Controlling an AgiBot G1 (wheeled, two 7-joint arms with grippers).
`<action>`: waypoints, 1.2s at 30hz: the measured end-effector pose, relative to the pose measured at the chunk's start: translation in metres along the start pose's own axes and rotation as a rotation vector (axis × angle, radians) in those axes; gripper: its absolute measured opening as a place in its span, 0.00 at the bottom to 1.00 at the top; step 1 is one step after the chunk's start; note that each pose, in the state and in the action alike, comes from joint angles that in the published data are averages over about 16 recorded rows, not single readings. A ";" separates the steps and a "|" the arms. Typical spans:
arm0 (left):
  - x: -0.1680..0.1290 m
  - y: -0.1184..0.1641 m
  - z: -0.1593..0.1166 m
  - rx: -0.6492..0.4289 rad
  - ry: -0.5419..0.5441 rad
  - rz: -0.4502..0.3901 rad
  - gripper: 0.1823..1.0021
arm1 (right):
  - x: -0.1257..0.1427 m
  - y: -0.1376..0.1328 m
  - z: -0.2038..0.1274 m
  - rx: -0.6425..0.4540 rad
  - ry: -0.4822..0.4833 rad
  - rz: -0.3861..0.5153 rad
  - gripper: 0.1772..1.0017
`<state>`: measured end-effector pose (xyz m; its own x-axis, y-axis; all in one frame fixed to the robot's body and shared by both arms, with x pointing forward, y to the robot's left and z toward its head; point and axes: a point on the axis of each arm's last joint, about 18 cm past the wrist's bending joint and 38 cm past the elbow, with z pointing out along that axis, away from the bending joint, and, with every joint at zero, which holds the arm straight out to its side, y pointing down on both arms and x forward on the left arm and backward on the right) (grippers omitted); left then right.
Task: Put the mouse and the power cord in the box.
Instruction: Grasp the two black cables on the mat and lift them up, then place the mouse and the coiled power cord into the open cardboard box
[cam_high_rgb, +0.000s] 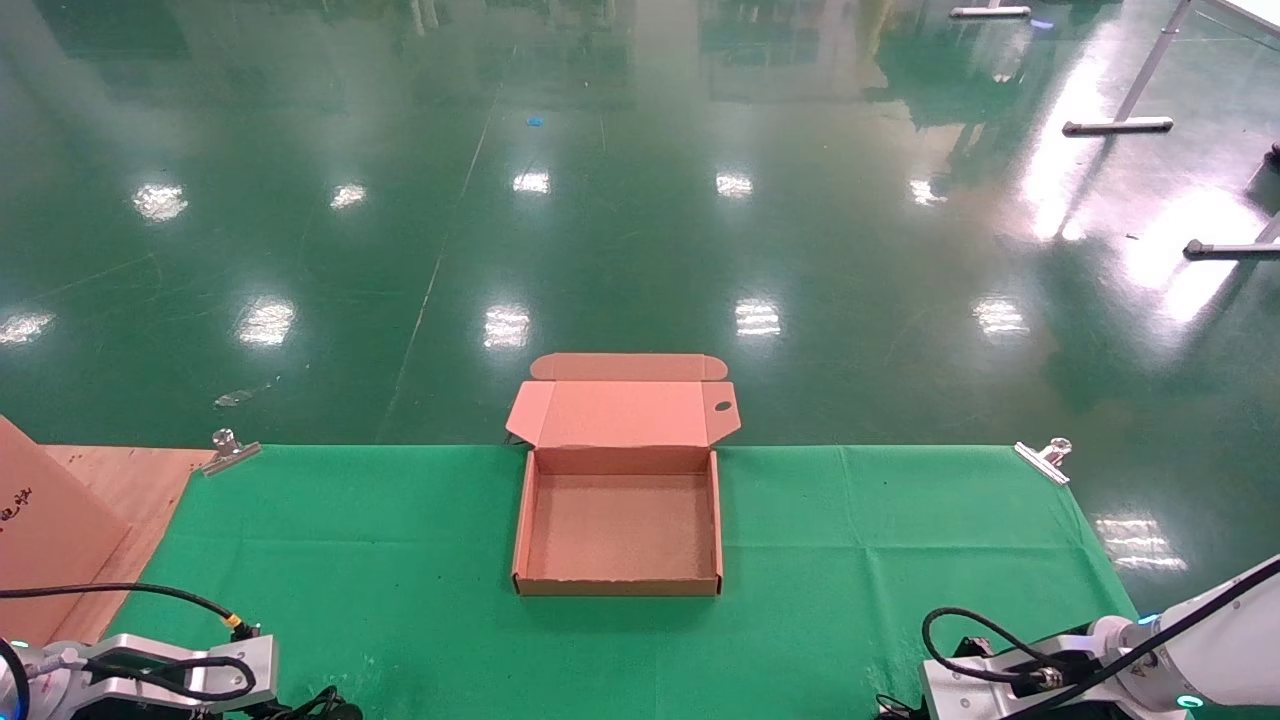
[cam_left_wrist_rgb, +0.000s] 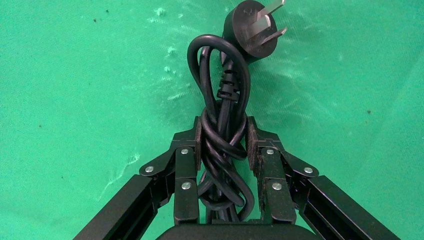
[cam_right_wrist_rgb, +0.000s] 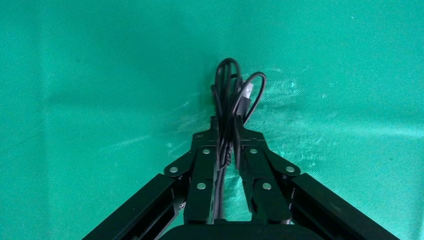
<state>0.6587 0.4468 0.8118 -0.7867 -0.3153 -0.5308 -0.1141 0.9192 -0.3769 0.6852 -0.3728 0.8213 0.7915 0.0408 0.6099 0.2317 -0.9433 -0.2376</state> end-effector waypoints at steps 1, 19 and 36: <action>-0.001 -0.001 -0.001 0.003 -0.001 0.002 0.24 | 0.001 0.000 -0.001 0.003 0.003 -0.001 0.14; -0.064 -0.086 -0.075 0.110 -0.089 0.223 0.21 | 0.072 -0.049 -0.090 0.203 0.182 -0.070 0.03; -0.129 -0.282 -0.189 0.178 -0.365 0.655 0.21 | 0.168 -0.179 -0.178 0.333 0.378 -0.231 0.03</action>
<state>0.6784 0.2728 1.1299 -0.4066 0.1939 -0.8928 0.4294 0.9031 0.0006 0.6758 -0.2559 1.1006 0.4551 0.0552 0.8887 0.5902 -0.7661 -0.2547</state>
